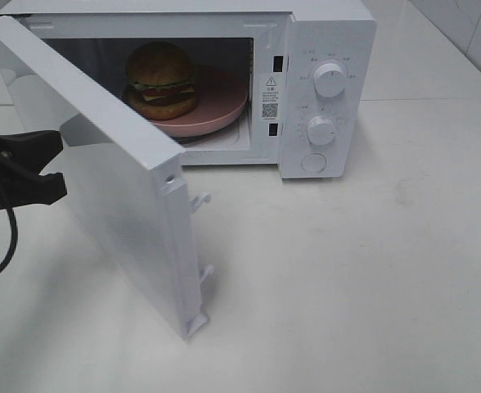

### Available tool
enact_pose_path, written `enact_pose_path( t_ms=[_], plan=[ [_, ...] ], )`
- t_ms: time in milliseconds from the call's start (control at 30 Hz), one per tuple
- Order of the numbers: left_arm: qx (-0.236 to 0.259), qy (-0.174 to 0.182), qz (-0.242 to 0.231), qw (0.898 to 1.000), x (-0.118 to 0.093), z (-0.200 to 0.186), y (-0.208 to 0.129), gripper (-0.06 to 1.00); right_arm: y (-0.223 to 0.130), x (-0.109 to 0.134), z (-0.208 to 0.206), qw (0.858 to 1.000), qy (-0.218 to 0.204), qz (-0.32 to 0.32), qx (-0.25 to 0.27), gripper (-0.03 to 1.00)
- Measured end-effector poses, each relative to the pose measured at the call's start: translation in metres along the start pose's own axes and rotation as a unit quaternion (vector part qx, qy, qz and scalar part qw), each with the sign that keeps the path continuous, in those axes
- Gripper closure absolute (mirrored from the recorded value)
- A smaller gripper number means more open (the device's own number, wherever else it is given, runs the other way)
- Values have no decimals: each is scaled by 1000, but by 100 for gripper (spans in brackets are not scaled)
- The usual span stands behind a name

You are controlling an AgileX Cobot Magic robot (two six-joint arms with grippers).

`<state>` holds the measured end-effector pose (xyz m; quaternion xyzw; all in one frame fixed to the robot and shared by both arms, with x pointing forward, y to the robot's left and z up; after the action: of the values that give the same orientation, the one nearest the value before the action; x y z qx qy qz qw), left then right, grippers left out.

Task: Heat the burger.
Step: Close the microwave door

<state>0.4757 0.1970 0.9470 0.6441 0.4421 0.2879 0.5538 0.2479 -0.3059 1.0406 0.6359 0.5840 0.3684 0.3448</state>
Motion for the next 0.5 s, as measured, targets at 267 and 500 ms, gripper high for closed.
enact_pose_path(
  t_ms=[267,500],
  plan=[
    [-6,-10,-1,1000,-17,27,5,94,0,0,0,1000,0,0,0,25],
    [-11,1,-12,1000,-30,50,7,94,0,0,0,1000,0,0,0,25]
  ],
)
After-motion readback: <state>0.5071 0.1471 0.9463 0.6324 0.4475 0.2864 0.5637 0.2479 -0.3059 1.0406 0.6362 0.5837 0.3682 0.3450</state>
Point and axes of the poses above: a point on each arm's last joint axis where the gripper is mounted, z pointing out along that axis toward the gripper, x along the wrist's bending axis when the last joint is at zero, y = z × x, the point moved 2 cm from there along z, pointing out along that axis toward the gripper, and after that the axes turned 1 degree about z, right-handed, at the moved point
